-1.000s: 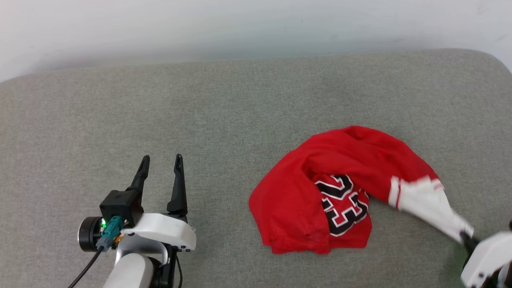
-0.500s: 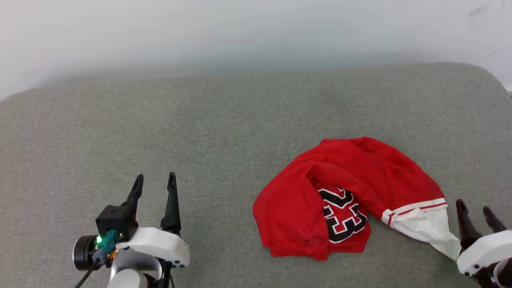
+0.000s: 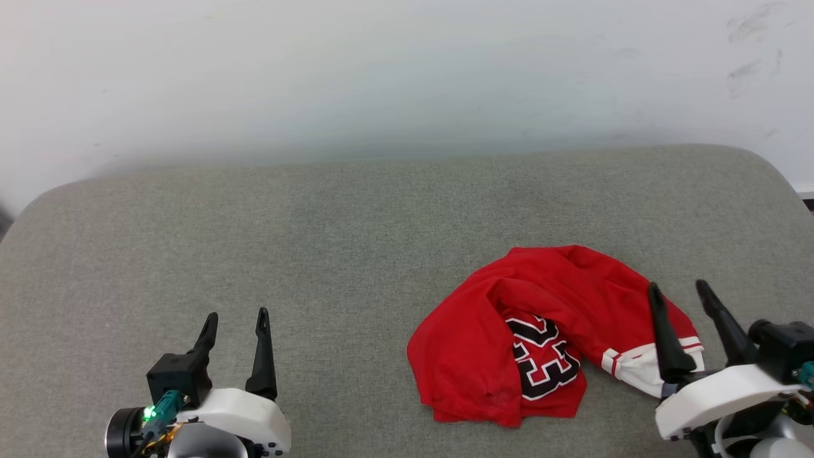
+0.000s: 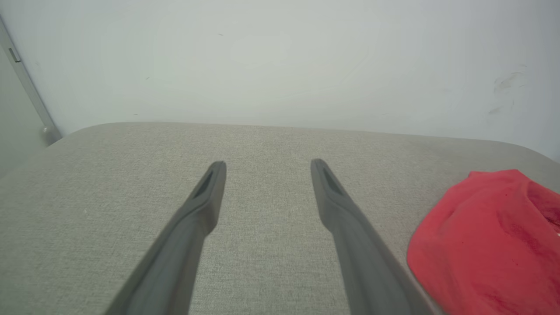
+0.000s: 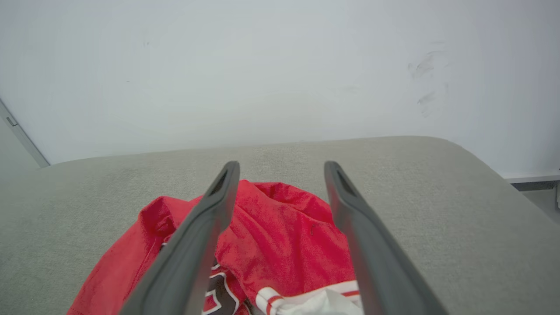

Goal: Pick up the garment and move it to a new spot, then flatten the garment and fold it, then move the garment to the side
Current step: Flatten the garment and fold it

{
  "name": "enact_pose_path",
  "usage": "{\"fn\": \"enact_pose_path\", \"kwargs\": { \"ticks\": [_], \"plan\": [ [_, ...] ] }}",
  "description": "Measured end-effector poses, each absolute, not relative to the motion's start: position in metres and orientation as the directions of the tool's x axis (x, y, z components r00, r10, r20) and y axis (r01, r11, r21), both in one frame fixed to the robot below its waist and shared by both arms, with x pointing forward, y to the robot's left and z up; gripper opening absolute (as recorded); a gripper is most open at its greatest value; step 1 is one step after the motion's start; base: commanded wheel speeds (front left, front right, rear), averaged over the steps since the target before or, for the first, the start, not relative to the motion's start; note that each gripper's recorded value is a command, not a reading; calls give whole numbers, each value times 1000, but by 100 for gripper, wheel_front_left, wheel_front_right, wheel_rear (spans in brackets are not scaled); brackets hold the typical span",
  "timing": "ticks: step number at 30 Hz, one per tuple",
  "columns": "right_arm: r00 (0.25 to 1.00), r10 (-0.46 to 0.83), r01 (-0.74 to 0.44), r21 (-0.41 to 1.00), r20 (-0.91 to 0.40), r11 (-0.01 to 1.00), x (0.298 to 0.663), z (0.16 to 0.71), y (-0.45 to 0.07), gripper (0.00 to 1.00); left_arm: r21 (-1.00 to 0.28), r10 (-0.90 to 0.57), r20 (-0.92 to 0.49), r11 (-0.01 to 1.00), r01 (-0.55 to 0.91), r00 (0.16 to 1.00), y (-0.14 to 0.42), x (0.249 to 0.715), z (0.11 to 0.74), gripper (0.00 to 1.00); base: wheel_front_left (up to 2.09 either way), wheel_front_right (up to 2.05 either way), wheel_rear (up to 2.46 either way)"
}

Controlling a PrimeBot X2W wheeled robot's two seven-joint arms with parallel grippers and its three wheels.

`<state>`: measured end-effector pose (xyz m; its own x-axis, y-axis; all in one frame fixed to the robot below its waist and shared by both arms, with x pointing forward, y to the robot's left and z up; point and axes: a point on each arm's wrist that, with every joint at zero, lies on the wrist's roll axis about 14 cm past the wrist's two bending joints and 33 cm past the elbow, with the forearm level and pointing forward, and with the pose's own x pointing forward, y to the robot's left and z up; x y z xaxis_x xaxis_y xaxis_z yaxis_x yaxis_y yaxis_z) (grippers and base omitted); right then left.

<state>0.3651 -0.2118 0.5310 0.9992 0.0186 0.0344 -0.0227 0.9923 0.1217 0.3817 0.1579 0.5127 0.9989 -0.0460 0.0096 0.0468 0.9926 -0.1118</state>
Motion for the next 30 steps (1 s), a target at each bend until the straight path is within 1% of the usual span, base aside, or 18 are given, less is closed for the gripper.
{"fn": "enact_pose_path", "kwargs": {
  "ticks": [5, 8, 13, 17, 20, 23, 27, 30],
  "plan": [
    [996, 70, -76, 107, 61, 991, 358, 544, -190, 100, -100, -54, 3, 994, 54, 999, 157, 381, 514, 100, 0, 0, 0],
    [994, 83, -91, 110, 72, 990, 356, 551, -183, 100, -90, -84, -19, 993, 82, 996, 151, 382, 511, 100, 0, 0, 0],
    [993, 95, -102, 109, 69, 989, 358, 555, -179, 100, -70, -206, -35, 977, 203, 978, 116, 405, 521, 100, 0, 0, 0],
    [993, 94, -102, 116, 68, 988, 365, 556, -178, 100, -57, -334, -84, 942, 330, 939, 78, 430, 527, 100, 0, 0, 0],
    [993, 98, -105, 113, 70, 988, 374, 556, -177, 100, -49, -435, -168, 900, 433, 885, 47, 443, 518, 100, 0, 0, 0],
    [993, 95, -102, 112, 68, 989, 380, 554, -178, 100, -47, -513, -283, 851, 523, 810, 20, 450, 499, 100, 0, 0, 0],
    [995, 75, -82, 109, 64, 991, 385, 552, -186, 100, -53, -566, -457, 787, 615, 686, -4, 448, 462, 100, 0, 0, 0],
    [997, 53, -58, 107, 49, 993, 385, 545, -193, 100, -87, -569, -585, 752, 653, 578, -14, 439, 430, 100, 0, 0, 0]
  ]
}}
